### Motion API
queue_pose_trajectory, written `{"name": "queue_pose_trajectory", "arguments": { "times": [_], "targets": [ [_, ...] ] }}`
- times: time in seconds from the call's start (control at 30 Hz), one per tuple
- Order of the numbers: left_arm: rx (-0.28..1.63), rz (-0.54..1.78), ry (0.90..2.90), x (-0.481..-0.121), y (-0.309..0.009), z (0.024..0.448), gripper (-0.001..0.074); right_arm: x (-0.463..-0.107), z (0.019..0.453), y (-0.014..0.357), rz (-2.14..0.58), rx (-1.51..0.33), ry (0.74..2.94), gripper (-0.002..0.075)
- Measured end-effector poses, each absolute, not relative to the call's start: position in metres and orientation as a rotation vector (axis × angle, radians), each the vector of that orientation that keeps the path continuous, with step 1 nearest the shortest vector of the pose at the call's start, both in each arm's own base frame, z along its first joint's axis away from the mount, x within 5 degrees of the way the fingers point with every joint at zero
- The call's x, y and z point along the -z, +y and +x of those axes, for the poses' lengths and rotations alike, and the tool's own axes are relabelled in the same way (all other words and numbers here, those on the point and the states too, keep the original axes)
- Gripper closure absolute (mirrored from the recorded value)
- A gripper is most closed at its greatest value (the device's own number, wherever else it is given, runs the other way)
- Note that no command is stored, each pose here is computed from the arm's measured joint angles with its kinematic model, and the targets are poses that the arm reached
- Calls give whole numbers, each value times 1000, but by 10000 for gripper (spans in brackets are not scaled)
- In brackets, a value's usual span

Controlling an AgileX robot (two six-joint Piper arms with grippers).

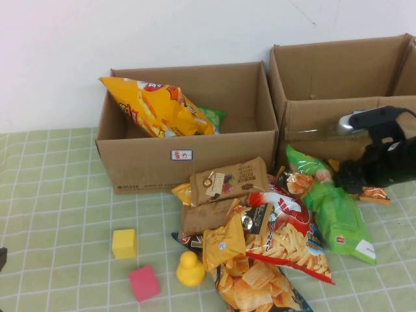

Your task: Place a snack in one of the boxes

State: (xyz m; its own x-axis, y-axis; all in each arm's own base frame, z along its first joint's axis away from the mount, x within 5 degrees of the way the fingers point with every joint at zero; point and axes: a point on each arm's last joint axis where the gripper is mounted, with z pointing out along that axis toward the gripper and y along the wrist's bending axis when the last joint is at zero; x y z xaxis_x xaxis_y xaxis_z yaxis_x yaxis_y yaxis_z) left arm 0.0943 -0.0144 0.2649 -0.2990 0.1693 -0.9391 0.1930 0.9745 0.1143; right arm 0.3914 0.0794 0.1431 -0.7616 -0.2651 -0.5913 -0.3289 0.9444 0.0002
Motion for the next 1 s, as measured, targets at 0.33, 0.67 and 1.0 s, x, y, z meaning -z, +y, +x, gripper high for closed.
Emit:
{"name": "queue_pose_trajectory", "arguments": {
  "times": [0.33,0.67,1.0],
  "targets": [
    [24,264,1889,-264,-14,94,737,-122,401,93,-475,-98,2440,235],
    [24,264,1889,-264,-14,94,737,-120,401,93,-468,-99,2442,510],
    [24,264,1889,-264,-14,94,737,-153,394,95,-482,-138,2418,536]
  ]
}}
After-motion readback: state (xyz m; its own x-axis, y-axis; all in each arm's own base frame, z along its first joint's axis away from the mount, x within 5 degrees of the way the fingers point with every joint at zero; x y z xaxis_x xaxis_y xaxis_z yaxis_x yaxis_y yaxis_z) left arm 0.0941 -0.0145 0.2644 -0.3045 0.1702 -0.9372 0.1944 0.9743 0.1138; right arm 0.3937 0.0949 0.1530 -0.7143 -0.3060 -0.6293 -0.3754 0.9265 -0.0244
